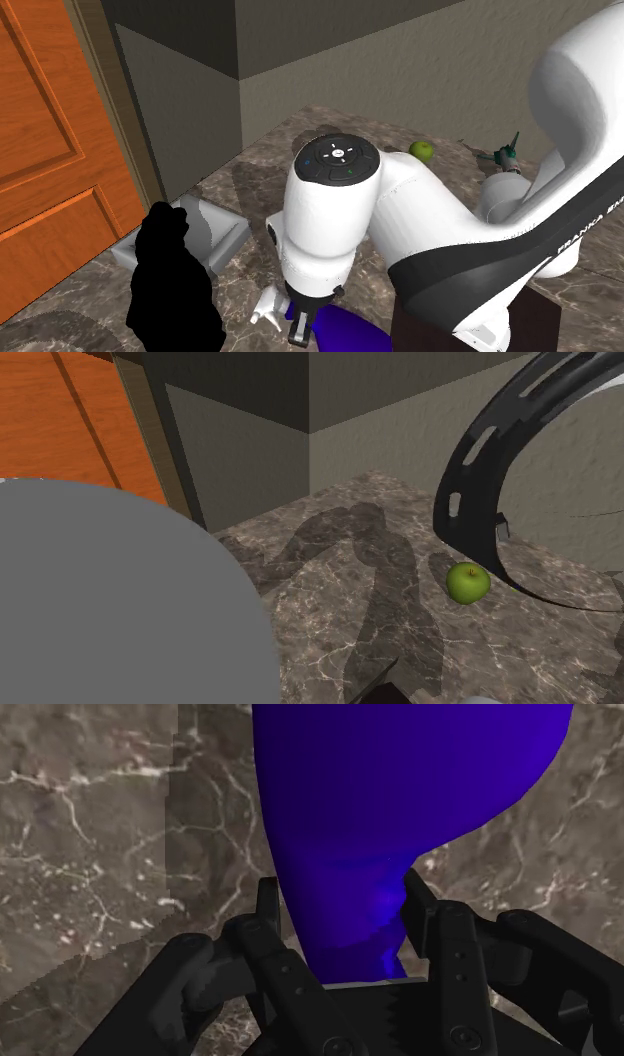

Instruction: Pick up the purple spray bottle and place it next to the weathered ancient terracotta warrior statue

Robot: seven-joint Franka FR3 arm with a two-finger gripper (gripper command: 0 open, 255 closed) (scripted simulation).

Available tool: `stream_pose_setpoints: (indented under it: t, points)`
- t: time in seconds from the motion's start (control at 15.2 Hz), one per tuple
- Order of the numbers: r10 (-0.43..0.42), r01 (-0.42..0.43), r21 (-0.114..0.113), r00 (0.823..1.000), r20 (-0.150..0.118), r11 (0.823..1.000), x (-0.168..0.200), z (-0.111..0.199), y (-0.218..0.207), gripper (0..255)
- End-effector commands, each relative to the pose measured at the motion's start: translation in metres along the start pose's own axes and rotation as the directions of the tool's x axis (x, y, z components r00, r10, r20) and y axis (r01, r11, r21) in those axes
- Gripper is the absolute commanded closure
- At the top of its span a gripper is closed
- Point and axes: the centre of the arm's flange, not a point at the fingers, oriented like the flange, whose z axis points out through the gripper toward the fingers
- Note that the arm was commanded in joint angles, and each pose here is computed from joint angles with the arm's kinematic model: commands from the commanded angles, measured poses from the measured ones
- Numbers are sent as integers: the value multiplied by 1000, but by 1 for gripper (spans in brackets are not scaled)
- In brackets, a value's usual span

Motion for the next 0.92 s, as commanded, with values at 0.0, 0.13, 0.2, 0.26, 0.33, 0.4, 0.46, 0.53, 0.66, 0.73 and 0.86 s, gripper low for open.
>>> stream_pose_setpoints:
  t: [0.0, 0.13, 0.2, 0.26, 0.33, 0.4, 0.46, 0.53, 0.66, 0.73, 0.86]
  points:
    - [0, 0, 0, 1000, 0, 1000, 0, 11, -1, 255]
    - [0, 0, 0, 1000, 0, 1000, 0, 22, -2, 255]
    - [0, 0, 0, 1000, 0, 1000, 0, 27, -3, 255]
    - [0, 0, 0, 1000, 0, 1000, 0, 27, -3, 255]
    - [0, 0, 0, 1000, 0, 1000, 0, 27, -3, 255]
    - [0, 0, 0, 1000, 0, 1000, 0, 27, -3, 255]
    - [0, 0, 0, 1000, 0, 1000, 0, 27, -3, 255]
    - [0, 0, 0, 1000, 0, 1000, 0, 27, -3, 255]
    - [0, 0, 0, 1000, 0, 1000, 0, 26, -3, 255]
    - [0, 0, 0, 1000, 0, 1000, 0, 26, -3, 0]
    - [0, 0, 0, 1000, 0, 1000, 0, 26, -3, 0]
